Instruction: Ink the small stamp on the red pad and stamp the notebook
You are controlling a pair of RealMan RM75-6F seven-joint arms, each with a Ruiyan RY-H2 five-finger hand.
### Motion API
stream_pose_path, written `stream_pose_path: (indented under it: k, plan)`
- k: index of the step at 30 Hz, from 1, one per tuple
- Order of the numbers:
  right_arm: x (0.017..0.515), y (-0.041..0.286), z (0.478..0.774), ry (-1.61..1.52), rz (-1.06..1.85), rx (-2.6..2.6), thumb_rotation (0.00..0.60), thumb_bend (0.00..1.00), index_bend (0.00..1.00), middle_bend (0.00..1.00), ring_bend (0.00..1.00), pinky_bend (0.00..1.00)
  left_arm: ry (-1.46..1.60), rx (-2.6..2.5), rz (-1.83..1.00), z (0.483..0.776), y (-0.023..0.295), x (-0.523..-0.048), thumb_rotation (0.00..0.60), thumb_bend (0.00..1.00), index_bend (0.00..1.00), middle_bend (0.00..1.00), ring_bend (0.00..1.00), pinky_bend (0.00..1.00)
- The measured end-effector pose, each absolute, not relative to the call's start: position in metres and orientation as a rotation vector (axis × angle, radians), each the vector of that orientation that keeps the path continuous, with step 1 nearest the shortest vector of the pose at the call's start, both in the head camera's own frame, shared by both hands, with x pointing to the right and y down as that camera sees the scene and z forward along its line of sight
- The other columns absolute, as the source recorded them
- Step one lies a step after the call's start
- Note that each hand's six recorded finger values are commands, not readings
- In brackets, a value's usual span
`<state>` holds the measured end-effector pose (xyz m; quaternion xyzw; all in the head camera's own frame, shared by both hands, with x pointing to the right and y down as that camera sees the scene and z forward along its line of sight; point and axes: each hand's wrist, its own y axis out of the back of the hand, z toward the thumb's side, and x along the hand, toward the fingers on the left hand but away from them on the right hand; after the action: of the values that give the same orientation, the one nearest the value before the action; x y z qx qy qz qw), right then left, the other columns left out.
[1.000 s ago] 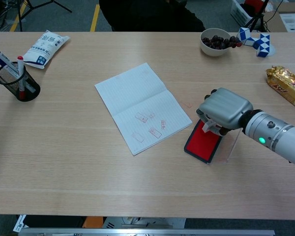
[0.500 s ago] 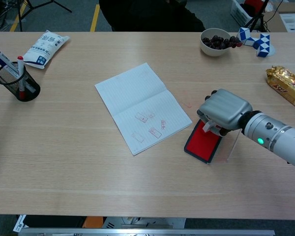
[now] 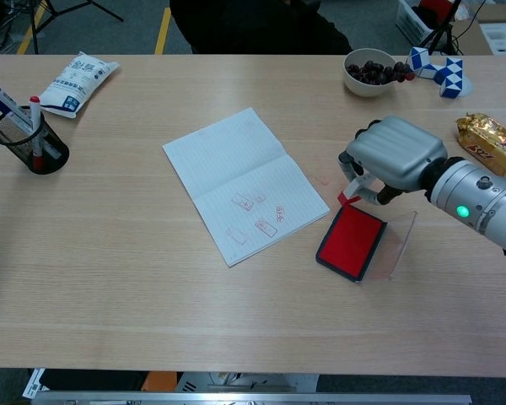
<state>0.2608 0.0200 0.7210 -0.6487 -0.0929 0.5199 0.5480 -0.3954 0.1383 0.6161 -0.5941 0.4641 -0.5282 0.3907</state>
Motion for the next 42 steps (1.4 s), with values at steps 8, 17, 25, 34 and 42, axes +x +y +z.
stream_pose_path:
  k: [8, 17, 25, 34, 42]
  plan:
    - [0.237, 0.008, 0.729, -0.234, 1.251, -1.560, 0.600, 0.42, 0.73, 0.54, 0.35, 0.29, 1.182, -1.509, -1.348, 0.616, 0.140, -0.397, 0.600, 0.12, 0.02, 0.16, 0.20, 0.12]
    - [0.202, 0.007, 0.749, -0.184, 1.239, -1.540, 0.600, 0.43, 0.75, 0.56, 0.38, 0.29, 1.183, -1.510, -1.350, 0.616, 0.140, -0.398, 0.600, 0.12, 0.02, 0.16, 0.20, 0.12]
    - [0.188, 0.013, 0.763, -0.113, 1.235, -1.494, 0.600, 0.44, 0.78, 0.58, 0.39, 0.29, 1.184, -1.508, -1.356, 0.617, 0.141, -0.400, 0.600, 0.12, 0.02, 0.16, 0.20, 0.12]
    - [0.182, 0.016, 0.771, -0.087, 1.232, -1.472, 0.600, 0.47, 0.81, 0.61, 0.42, 0.30, 1.185, -1.509, -1.363, 0.619, 0.141, -0.402, 0.600, 0.12, 0.02, 0.16, 0.20, 0.12]
    - [0.180, 0.016, 0.779, -0.086, 1.244, -1.478, 0.600, 0.49, 0.82, 0.62, 0.43, 0.30, 1.184, -1.509, -1.370, 0.619, 0.141, -0.403, 0.600, 0.12, 0.02, 0.16, 0.20, 0.12]
